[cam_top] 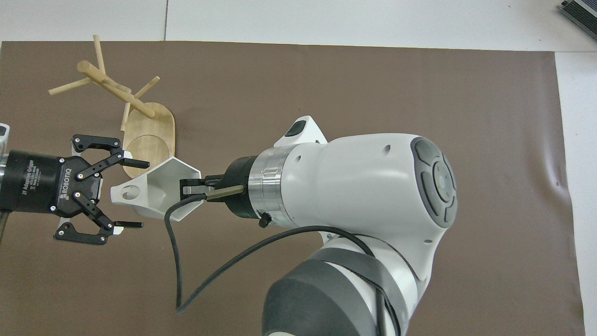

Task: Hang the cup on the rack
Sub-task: 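Close the left gripper on the cup held by the right gripper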

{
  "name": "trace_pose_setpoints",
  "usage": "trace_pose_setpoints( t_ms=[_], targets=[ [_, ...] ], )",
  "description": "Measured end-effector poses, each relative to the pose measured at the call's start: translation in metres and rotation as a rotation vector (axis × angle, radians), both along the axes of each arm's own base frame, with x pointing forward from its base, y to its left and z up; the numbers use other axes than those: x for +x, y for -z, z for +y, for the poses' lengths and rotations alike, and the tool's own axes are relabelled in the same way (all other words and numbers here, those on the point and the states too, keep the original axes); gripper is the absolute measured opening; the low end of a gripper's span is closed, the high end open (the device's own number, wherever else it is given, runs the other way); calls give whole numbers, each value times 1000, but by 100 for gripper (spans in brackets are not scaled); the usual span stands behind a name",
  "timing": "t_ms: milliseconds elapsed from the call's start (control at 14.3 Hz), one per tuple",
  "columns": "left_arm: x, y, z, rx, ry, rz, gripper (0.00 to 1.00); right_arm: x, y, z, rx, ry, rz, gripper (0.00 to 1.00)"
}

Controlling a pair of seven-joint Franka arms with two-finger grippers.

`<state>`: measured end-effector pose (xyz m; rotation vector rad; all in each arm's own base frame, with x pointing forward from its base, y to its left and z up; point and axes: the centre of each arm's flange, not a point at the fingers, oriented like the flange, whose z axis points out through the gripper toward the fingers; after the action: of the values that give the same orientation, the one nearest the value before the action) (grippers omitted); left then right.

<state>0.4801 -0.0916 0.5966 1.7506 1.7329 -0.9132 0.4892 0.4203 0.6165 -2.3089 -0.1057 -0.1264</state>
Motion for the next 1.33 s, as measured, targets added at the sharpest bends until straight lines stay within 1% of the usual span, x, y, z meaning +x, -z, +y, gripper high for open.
trace_pose_setpoints(
  t_ms=[70, 140, 210, 280, 350, 840, 910, 980, 1050, 1120, 1190, 1331],
  targets=[
    [-1, -1, 0, 1, -2, 1, 94, 0, 0, 0, 0, 0, 0, 4],
    [-2, -1, 0, 2, -6, 4, 94, 0, 0, 0, 0, 0, 0, 4],
    [-3, -1, 0, 2, -7, 6, 87, 0, 0, 0, 0, 0, 0, 4],
    [-3, -1, 1, 3, -12, 6, 75, -1, 1, 0, -4, -6, 6, 4],
    [-3, -1, 2, 1, -13, 7, 70, -1, 1, 0, -3, -6, 7, 4],
    [-3, -1, 3, -1, -4, -4, 70, -1, 1, 1, -2, -6, 7, 4],
    [-4, -1, 2, -2, 4, -4, 70, -1, 0, 1, -2, -6, 7, 9],
    [-6, -1, 2, -4, 17, -2, 70, -1, 0, 0, -2, -5, 7, 18],
    [-7, -1, 1, -5, 24, 1, 70, 0, 1, 0, -2, -4, 7, 24],
    [-8, 0, 1, -5, 29, 4, 70, 0, 1, 0, -2, -3, 8, 24],
    [-8, 0, 1, -4, 30, 5, 70, 0, 1, -1, -2, -3, 8, 28],
    [-8, 1, 3, 15, 33, 7, 70, 2, 1, -3, -3, -1, 5, 52]
  ],
)
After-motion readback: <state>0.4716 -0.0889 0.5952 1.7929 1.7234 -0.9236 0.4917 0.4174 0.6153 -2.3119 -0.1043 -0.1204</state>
